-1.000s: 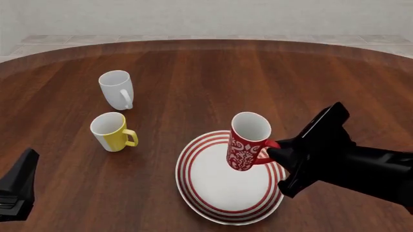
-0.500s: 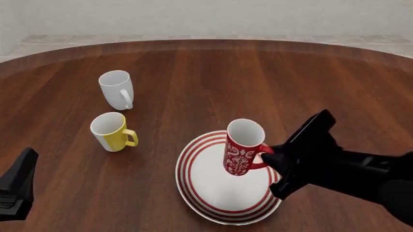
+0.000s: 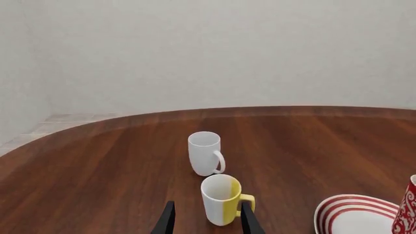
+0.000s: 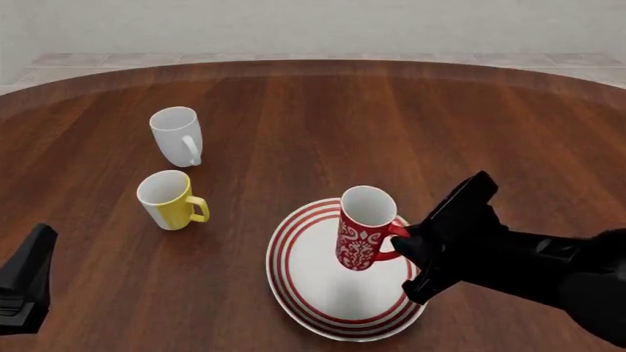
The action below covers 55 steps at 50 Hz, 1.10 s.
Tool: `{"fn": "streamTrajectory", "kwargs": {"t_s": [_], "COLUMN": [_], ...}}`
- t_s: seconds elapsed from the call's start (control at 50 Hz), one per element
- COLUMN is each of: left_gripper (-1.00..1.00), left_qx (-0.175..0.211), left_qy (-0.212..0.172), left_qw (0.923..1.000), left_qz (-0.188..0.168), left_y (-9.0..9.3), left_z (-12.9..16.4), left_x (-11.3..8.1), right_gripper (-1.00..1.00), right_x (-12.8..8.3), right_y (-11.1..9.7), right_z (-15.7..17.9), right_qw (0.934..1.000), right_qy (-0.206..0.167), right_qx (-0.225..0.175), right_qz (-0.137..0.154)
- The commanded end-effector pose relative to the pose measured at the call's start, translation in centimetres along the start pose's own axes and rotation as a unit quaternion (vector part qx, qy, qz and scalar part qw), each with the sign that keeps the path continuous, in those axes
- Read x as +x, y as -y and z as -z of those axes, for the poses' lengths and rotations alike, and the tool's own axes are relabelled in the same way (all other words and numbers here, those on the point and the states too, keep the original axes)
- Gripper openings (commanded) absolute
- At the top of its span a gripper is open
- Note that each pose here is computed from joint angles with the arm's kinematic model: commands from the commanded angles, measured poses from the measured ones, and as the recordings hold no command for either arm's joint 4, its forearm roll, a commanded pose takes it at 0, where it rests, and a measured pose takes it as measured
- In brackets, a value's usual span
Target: Pick up the red mug and put it on the plate
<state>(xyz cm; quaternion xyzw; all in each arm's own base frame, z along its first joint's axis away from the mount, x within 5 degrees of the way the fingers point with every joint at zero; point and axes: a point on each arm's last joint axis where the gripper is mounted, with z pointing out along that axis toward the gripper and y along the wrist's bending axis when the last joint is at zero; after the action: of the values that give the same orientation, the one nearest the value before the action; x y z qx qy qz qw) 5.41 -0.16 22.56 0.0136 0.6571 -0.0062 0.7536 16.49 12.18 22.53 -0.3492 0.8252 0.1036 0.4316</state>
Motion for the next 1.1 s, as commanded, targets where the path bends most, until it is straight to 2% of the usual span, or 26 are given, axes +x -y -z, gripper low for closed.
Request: {"fn": "streamTrajectory", "kwargs": {"t_s": [0.02, 1.1], "left_gripper": [1.00, 1.00], "left_qx": [0.000, -0.001], "left_qy": [0.001, 0.003], "left_qw": [1.0000, 1.0000], "left_qz": [0.000, 0.003], "left_y": [0.0, 0.0], "left_z": [0.0, 0.0], "left_x": [-0.1, -0.1], "right_gripper": [-1.00, -1.00], "right_x": [0.1, 0.6], "right_y": [0.0, -0.2], "right_z": [-0.4, -2.6], "right_qw": [1.0000, 0.9999], "right_qy": [-0.003, -0.010], "right_qx": [0.000, -0.003], "right_qz": [-0.007, -0.012]}}
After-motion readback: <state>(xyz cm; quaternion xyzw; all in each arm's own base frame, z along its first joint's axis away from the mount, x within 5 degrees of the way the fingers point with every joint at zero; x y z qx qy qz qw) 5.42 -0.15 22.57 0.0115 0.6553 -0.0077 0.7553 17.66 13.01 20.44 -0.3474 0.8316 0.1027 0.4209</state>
